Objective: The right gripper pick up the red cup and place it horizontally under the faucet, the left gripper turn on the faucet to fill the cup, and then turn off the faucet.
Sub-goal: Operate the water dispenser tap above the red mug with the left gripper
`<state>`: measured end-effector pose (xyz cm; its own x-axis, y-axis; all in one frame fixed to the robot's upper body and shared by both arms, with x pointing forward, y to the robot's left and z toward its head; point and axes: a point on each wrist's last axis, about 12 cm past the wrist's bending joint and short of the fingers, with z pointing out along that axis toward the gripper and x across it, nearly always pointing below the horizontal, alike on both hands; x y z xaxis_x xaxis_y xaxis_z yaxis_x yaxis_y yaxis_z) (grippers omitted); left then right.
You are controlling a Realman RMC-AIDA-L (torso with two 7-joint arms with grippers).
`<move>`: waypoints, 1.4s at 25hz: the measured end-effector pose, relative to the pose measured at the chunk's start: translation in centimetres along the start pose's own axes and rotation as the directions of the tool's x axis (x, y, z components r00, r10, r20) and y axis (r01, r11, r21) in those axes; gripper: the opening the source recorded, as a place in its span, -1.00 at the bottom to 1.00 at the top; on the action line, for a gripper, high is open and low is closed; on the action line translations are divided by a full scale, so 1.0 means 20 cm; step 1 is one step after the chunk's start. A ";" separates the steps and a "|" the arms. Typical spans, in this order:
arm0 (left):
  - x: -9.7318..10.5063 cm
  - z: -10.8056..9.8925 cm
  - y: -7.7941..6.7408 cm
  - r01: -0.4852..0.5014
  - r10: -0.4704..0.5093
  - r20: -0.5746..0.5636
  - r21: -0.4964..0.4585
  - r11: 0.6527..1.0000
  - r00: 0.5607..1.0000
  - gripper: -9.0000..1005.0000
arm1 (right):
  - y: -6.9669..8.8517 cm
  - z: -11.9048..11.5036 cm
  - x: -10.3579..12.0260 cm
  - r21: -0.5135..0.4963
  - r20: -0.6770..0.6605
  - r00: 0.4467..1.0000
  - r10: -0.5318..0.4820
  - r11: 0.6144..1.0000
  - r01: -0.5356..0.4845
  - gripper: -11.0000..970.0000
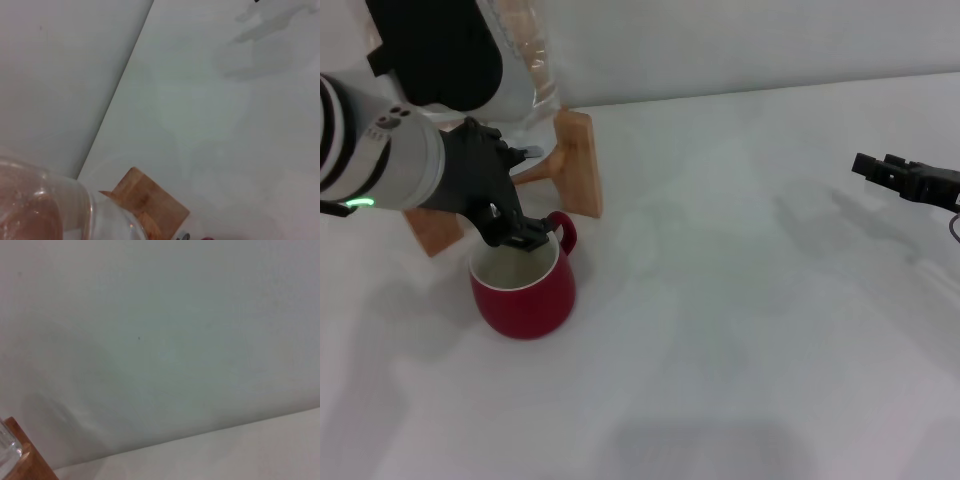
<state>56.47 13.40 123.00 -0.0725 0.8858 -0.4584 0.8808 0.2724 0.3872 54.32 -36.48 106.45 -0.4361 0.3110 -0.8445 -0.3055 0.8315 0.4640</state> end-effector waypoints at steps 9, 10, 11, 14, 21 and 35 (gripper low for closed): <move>-0.03 0.01 -0.03 -0.027 0.027 0.001 0.008 1.000 1.000 0.60 | 0.00 -0.01 0.00 0.000 -0.001 1.000 0.001 1.000 -0.001 0.23; -0.03 0.01 -0.03 -0.029 0.029 -0.001 0.007 1.000 1.000 0.60 | 0.00 -0.01 0.00 -0.001 -0.001 1.000 0.001 1.000 -0.001 0.23; -0.03 0.01 -0.03 -0.030 0.030 -0.002 0.006 1.000 1.000 0.59 | 0.00 -0.01 0.01 -0.002 -0.001 1.000 0.002 1.000 -0.002 0.23; -0.03 0.01 -0.03 -0.026 0.026 -0.004 0.003 1.000 1.000 0.59 | 0.00 -0.01 0.01 -0.006 -0.001 1.000 0.002 1.000 -0.002 0.23; -0.02 0.01 -0.02 -0.023 0.023 -0.013 -0.017 1.000 1.000 0.59 | 0.00 -0.01 0.00 -0.007 -0.001 1.000 0.001 1.000 -0.001 0.23; -0.03 0.01 -0.02 -0.036 0.036 -0.013 -0.034 0.999 0.999 0.60 | 0.00 -0.01 0.00 -0.004 0.003 1.000 0.003 1.000 -0.003 0.23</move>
<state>56.26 12.60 122.90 -0.0472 0.9000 -0.4334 0.8665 0.2527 0.4306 54.12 -36.65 106.46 -0.4346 0.3148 -0.8439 -0.3075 0.8288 0.4675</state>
